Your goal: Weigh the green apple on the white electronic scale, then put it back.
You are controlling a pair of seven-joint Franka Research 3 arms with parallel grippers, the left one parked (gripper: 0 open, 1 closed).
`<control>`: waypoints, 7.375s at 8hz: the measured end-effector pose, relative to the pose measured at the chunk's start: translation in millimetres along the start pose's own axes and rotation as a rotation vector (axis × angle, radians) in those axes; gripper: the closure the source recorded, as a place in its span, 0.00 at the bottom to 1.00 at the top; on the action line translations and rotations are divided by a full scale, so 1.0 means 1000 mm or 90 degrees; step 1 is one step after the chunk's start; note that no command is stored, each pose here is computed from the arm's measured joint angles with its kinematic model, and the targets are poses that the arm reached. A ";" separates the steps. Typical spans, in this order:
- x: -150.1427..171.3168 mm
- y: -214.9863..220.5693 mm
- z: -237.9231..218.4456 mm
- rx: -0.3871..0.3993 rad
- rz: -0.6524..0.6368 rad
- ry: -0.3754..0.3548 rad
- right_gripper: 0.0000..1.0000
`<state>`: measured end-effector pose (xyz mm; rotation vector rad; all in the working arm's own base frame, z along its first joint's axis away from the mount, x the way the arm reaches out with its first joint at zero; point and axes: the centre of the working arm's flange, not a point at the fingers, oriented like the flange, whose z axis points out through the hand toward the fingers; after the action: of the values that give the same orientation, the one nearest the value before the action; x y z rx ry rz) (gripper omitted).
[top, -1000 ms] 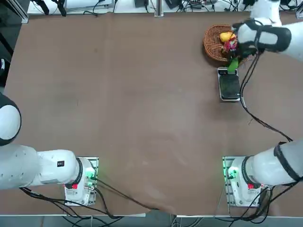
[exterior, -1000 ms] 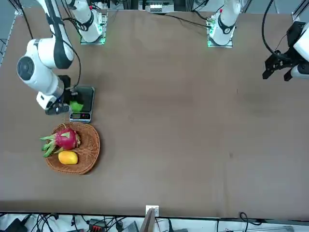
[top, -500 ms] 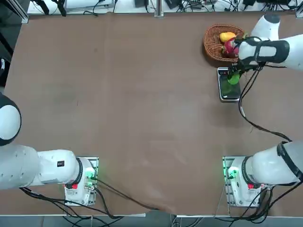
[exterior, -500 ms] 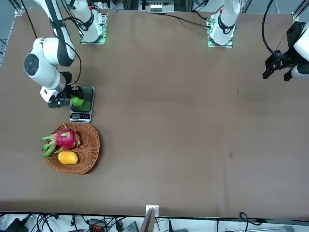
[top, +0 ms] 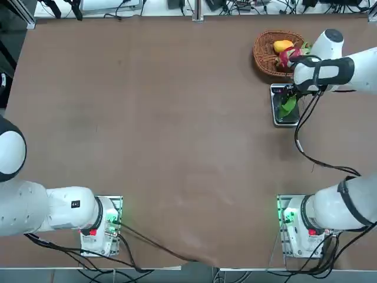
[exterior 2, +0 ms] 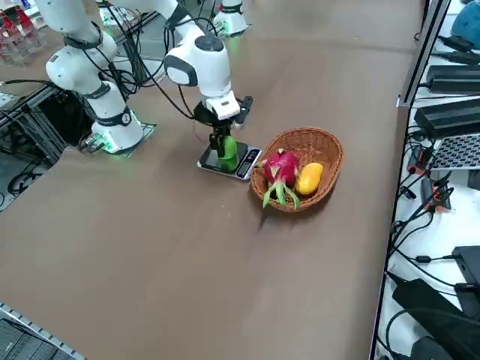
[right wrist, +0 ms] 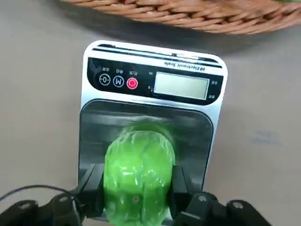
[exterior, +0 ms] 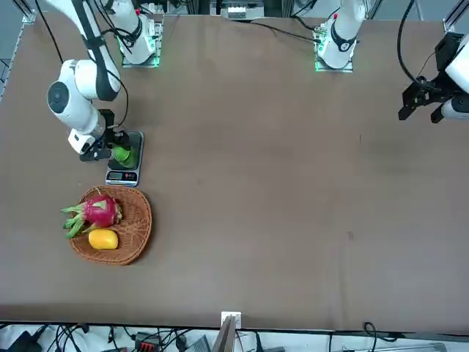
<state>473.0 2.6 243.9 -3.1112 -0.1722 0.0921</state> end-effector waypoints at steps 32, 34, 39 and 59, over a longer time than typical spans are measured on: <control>0.038 0.002 -0.102 0.012 0.025 -0.023 0.00; 0.023 0.002 -0.071 0.012 0.026 -0.038 0.00; 0.018 0.002 -0.039 0.011 0.028 -0.048 0.00; 0.079 -0.002 -0.099 0.005 -0.008 0.015 0.30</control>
<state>557.5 11.3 338.7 -3.1014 -0.1906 0.0553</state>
